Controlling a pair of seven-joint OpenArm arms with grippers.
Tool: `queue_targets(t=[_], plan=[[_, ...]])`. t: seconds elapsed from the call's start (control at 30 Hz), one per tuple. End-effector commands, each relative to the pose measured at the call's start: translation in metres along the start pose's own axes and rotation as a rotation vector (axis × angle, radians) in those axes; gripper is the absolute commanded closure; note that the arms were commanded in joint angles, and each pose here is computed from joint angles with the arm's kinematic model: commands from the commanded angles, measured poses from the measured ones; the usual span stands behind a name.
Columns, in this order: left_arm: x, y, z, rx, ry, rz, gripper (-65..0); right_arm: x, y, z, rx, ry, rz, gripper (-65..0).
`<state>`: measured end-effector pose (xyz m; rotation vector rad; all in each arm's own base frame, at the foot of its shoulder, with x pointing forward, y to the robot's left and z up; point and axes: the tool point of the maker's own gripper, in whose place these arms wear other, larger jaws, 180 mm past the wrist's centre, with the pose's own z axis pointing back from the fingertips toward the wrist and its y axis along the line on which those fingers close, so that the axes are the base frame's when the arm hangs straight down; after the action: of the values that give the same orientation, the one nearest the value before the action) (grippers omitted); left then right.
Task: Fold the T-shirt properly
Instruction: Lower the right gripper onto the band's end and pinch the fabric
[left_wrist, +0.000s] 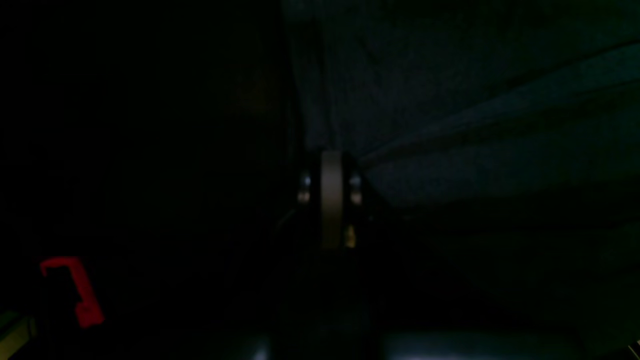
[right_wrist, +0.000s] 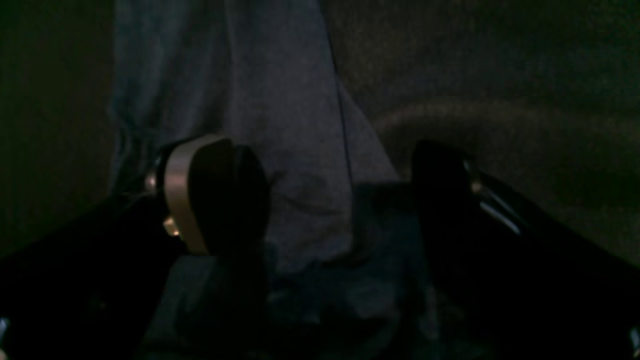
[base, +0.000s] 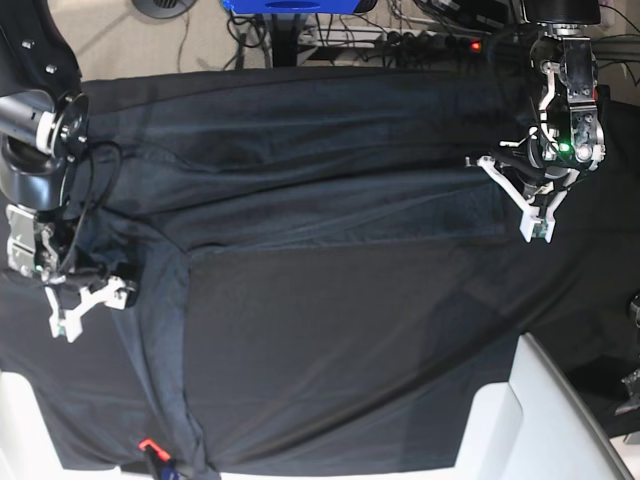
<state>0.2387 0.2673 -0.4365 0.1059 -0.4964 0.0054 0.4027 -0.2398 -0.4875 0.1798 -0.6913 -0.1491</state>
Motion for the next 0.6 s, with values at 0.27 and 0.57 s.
queue_targets(t=[0.27,0.57], plan=[[0.013,0.007,0.004,0.02,-0.037,-0.009,0.0,0.023,-0.004,0.003,-0.006,-0.045,0.003,-8.0],[0.013,0.007,0.005,0.019,-0.037,-0.012,0.0,0.054,-0.011,0.019,-0.041,-0.097,0.064,-0.2]])
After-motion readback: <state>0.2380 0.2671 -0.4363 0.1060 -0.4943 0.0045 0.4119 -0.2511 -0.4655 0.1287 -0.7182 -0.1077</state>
